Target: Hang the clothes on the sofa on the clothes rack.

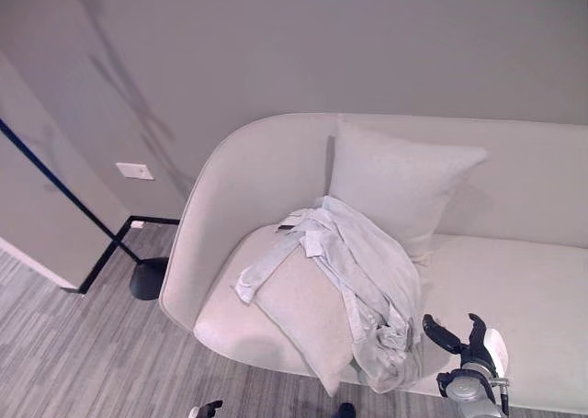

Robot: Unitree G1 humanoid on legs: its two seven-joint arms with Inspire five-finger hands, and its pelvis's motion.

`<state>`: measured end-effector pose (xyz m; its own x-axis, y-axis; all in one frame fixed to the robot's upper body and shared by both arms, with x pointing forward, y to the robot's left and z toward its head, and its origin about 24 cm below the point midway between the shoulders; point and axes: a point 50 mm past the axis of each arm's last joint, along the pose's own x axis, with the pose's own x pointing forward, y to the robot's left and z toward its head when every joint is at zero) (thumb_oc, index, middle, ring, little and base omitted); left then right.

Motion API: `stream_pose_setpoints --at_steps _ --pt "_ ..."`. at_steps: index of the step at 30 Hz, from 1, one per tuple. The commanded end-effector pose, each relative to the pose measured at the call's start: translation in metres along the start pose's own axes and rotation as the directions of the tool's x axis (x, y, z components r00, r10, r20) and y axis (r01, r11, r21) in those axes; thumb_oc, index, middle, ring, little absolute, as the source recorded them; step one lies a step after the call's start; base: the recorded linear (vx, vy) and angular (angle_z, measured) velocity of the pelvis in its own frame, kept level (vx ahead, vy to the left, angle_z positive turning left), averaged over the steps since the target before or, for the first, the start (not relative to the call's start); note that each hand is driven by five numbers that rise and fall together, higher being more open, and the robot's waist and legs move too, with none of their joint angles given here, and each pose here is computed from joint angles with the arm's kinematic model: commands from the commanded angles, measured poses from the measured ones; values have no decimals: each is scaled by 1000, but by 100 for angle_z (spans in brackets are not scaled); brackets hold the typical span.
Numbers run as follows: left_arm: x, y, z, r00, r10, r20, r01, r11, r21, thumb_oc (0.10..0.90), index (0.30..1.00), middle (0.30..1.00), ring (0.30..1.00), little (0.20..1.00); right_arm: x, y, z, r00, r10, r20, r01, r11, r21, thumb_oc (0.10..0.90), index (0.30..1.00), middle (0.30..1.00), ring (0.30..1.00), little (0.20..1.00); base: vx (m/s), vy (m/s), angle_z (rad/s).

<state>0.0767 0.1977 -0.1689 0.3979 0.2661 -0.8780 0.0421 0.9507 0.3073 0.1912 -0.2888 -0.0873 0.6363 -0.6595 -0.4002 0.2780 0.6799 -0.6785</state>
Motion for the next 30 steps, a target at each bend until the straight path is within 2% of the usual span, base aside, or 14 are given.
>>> stream_pose_setpoints --at_steps 1,7,13,17,20,26,27,28,30 --pt "-2 -22 16 995 -67 74 60 994 86 800 900 900 900 900 21 -19 64 976 -79 204 51 989 139 800 900 900 900 900 -66 13 9" --pt "-2 -24 21 992 -76 104 65 993 103 800 900 900 900 900 27 -27 92 958 -83 273 39 985 165 800 900 900 900 900 -29 0 13" --pt "-2 -26 25 989 -82 124 69 992 110 800 900 900 900 900 20 -13 104 938 -4 346 -42 991 125 800 900 900 900 900 -2 -6 3" --pt "-2 -30 27 985 -101 137 82 986 143 800 900 900 900 900 10 10 106 921 98 376 -126 991 51 800 900 900 900 900 5 -3 -2" --pt "-3 -31 31 983 -104 154 81 985 151 800 900 900 900 900 -2 36 98 915 208 345 -224 975 7 800 900 900 900 900 4 -2 -1" --pt "-2 -32 35 982 -98 161 77 988 134 800 900 900 900 900 -16 64 82 899 339 277 -334 940 -66 800 900 900 900 900 0 0 0" --pt "-2 -32 35 983 -96 157 75 988 132 800 900 900 900 900 -21 73 70 894 385 230 -372 923 -99 522 484 484 484 484 0 0 0" --pt "-2 -32 34 984 -94 153 74 988 132 800 900 900 900 900 -23 76 64 892 405 203 -389 914 -113 400 300 300 300 300 9 4 4" --pt "-2 -31 34 985 -90 146 71 988 134 800 900 900 900 900 -26 81 55 888 431 160 -413 901 -134 400 300 300 300 300 10 3 10"
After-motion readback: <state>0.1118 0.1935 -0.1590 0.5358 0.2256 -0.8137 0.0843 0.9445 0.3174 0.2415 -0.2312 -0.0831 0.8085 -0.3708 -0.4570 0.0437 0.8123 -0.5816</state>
